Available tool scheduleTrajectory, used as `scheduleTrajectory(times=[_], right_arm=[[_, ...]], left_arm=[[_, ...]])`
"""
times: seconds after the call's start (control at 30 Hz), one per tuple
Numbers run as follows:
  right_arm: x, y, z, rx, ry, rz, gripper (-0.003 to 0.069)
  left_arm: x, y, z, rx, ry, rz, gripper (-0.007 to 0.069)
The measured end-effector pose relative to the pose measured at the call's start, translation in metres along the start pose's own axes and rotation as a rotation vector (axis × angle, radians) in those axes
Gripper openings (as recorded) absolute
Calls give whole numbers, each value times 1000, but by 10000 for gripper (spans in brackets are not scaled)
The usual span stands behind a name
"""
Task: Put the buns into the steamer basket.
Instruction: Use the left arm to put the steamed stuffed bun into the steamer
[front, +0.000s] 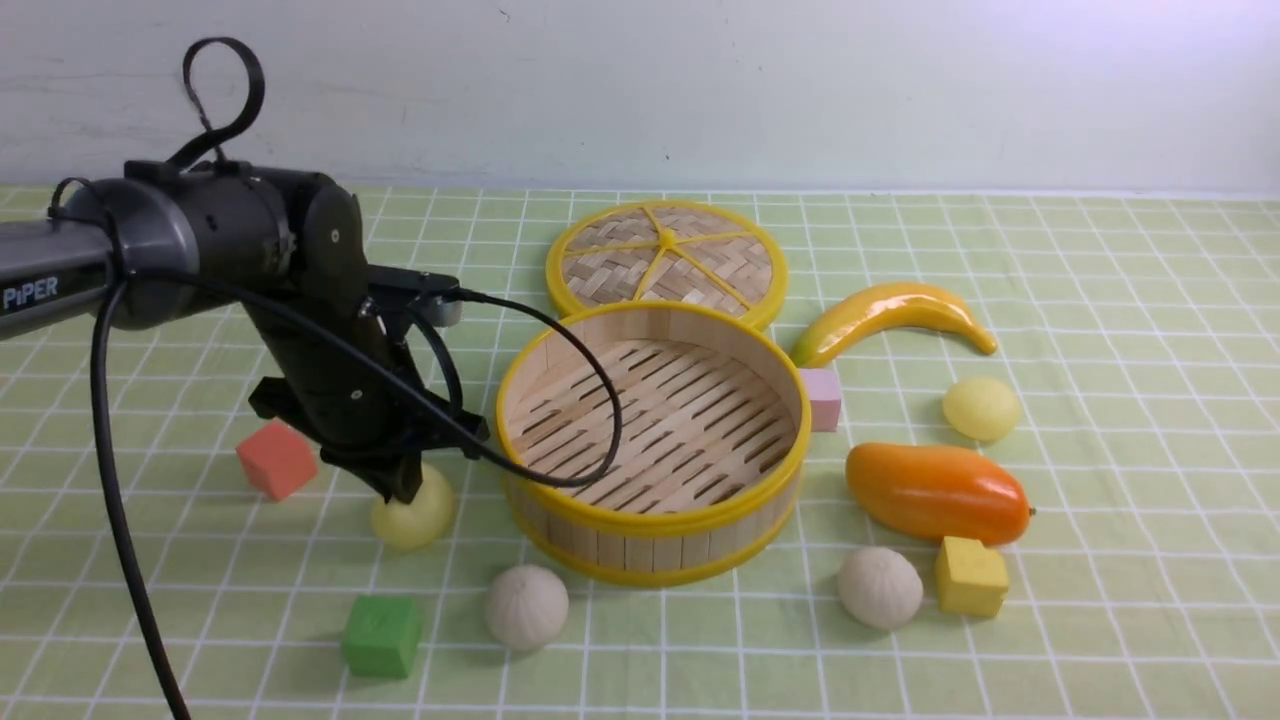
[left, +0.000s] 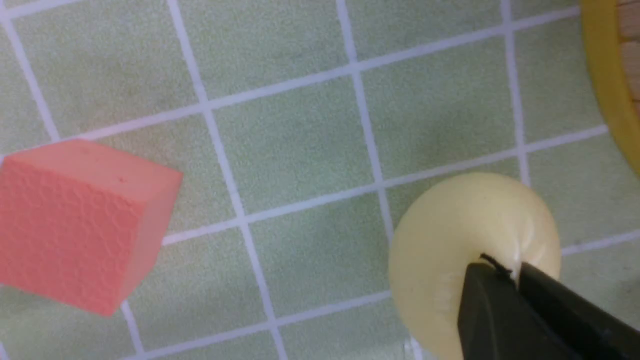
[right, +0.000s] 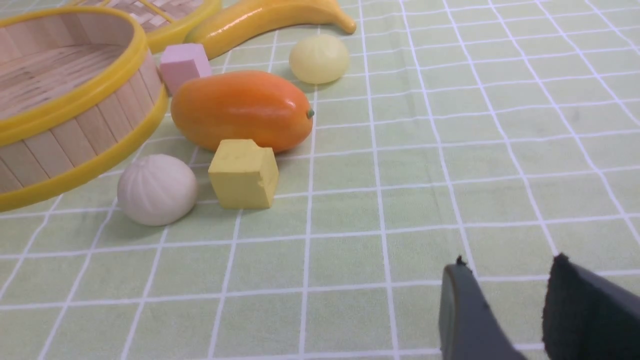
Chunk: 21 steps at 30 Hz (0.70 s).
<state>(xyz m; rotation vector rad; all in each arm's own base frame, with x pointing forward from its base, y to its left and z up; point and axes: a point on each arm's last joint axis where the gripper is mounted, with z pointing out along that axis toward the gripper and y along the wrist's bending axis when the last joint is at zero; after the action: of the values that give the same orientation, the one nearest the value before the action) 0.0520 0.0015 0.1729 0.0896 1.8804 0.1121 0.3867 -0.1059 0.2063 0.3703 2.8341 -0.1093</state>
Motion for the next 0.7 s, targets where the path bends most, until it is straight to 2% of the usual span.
scheduleTrajectory(times=[0.27,0.4,0.53,0.6,0.7], right_arm=[[0,0,0,0,0,0,239],[0,0,0,0,0,0,239],[0,0,0,0,0,0,239],[0,0,0,0,0,0,239],[0,0,0,0,0,0,239]], left_arm=[[0,-11,-60,65,-116,-11,-13],[-13,-52,-88,152,-213,79,-13],[-29,-78,-76,178,-242,114,-13],[-36,-82,-65,174,-241,96,-13],[-52,-78,-24,91,-203,53,5]])
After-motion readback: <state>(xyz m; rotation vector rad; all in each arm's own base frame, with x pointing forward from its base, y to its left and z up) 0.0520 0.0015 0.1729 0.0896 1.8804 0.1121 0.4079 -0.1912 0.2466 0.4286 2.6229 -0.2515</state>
